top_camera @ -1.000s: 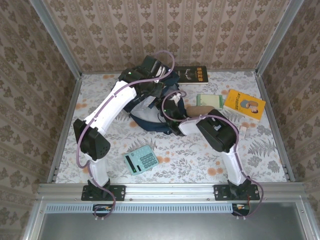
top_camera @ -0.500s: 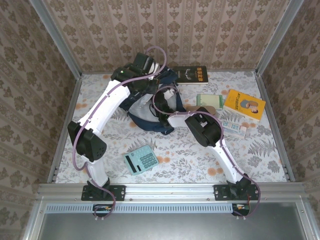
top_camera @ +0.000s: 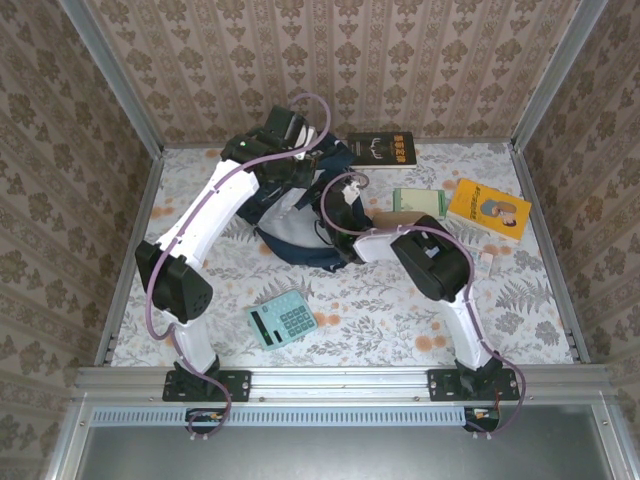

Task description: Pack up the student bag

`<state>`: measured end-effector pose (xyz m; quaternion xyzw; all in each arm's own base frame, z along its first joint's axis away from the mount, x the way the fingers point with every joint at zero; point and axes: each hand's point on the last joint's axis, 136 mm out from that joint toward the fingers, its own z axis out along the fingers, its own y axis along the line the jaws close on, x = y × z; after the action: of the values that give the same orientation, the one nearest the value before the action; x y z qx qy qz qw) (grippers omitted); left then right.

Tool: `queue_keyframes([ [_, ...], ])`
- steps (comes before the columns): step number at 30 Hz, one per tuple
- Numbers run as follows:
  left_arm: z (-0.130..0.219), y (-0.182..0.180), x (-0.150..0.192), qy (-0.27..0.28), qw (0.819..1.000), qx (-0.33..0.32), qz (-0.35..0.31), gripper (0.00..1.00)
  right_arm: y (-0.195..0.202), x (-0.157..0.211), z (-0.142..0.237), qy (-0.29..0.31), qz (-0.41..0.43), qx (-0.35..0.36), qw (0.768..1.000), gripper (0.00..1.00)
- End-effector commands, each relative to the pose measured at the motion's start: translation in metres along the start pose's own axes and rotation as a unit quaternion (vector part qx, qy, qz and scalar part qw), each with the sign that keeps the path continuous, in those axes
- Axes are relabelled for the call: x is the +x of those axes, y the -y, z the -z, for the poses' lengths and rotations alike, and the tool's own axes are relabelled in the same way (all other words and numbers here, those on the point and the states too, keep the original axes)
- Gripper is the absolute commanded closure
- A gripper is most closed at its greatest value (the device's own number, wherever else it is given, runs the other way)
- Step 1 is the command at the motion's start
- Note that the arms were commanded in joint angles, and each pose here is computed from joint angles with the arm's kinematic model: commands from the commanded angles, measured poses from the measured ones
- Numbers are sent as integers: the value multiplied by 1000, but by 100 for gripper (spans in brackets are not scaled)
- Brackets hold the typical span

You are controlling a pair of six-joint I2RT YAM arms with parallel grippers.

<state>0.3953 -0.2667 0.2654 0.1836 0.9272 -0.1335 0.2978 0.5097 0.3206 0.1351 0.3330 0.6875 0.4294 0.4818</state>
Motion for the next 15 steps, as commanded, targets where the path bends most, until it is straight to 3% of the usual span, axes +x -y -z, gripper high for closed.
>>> queue_keyframes([
  [1,22,-2,-21,51,999,2,14,100,-21,-7,24,-38,26,-6,999,21],
  [10,16,-2,-15,47,998,-25,29,100,-3,-38,91,-100,158,79,979,21],
  [15,29,3,-9,88,993,-21,72,100,18,-64,125,-101,198,113,968,21],
])
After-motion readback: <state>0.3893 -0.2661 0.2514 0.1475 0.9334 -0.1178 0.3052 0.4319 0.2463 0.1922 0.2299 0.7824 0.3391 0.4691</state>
